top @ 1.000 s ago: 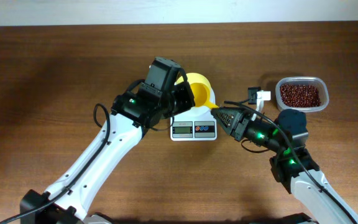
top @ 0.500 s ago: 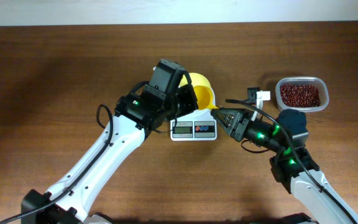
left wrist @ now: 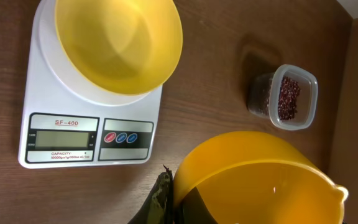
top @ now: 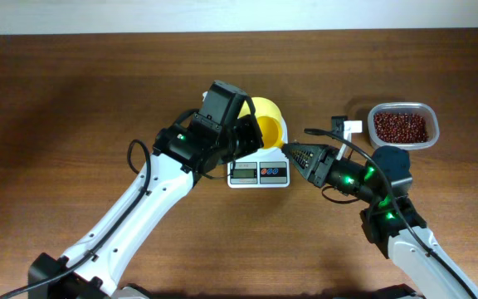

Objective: Scoop item into bowl and weigh 50g on scale
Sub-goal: 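Close the right gripper on the scoop handle beside the left gripper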

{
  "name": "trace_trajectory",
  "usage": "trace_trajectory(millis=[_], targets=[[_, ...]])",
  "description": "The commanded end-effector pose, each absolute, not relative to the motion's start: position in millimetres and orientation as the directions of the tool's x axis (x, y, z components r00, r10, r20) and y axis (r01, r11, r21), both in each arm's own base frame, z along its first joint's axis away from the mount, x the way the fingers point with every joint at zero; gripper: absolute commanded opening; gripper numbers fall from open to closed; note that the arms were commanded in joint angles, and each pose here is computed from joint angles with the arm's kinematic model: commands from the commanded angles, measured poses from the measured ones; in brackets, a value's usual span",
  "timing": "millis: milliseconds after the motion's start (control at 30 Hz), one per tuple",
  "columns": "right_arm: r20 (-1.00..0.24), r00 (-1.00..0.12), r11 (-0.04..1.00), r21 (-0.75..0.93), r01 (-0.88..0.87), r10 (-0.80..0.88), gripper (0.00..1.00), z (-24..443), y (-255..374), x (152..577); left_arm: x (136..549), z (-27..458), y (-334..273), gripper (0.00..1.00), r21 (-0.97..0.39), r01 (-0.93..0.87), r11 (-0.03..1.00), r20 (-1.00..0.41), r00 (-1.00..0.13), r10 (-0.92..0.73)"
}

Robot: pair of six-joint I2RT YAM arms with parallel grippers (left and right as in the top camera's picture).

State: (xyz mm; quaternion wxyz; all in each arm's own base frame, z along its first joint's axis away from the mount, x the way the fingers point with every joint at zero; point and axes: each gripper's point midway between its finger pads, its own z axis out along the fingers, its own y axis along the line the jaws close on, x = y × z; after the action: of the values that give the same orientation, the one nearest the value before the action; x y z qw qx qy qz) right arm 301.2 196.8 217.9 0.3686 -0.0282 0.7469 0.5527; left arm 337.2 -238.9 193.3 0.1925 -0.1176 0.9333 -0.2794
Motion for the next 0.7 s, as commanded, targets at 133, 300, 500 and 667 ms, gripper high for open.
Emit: trace_trajectory(millis=[133, 300, 500, 667], targets=[[-0.592, -0.719, 0.383, 0.799, -0.463, 0.365, 0.24, 223, 198, 302, 339, 193, -239, 0.00, -0.548, -0.105, 0.830, -0.311, -0.895, -0.319], [-0.554, -0.749, 0.351, 0.826, -0.440, 0.364, 0.21, 223, 201, 298, 340, 193, -238, 0.00, -0.544, -0.108, 0.832, -0.316, -0.892, -0.322], [-0.550, -0.765, 0.326, 0.829, -0.453, 0.334, 0.18, 224, 205, 292, 340, 193, -238, 0.00, -0.544, -0.107, 0.832, -0.317, -0.892, -0.322], [-0.549, -0.769, 0.320, 0.830, -0.456, 0.327, 0.13, 224, 205, 290, 340, 193, -238, 0.00, -0.545, -0.107, 0.832, -0.316, -0.892, -0.322]])
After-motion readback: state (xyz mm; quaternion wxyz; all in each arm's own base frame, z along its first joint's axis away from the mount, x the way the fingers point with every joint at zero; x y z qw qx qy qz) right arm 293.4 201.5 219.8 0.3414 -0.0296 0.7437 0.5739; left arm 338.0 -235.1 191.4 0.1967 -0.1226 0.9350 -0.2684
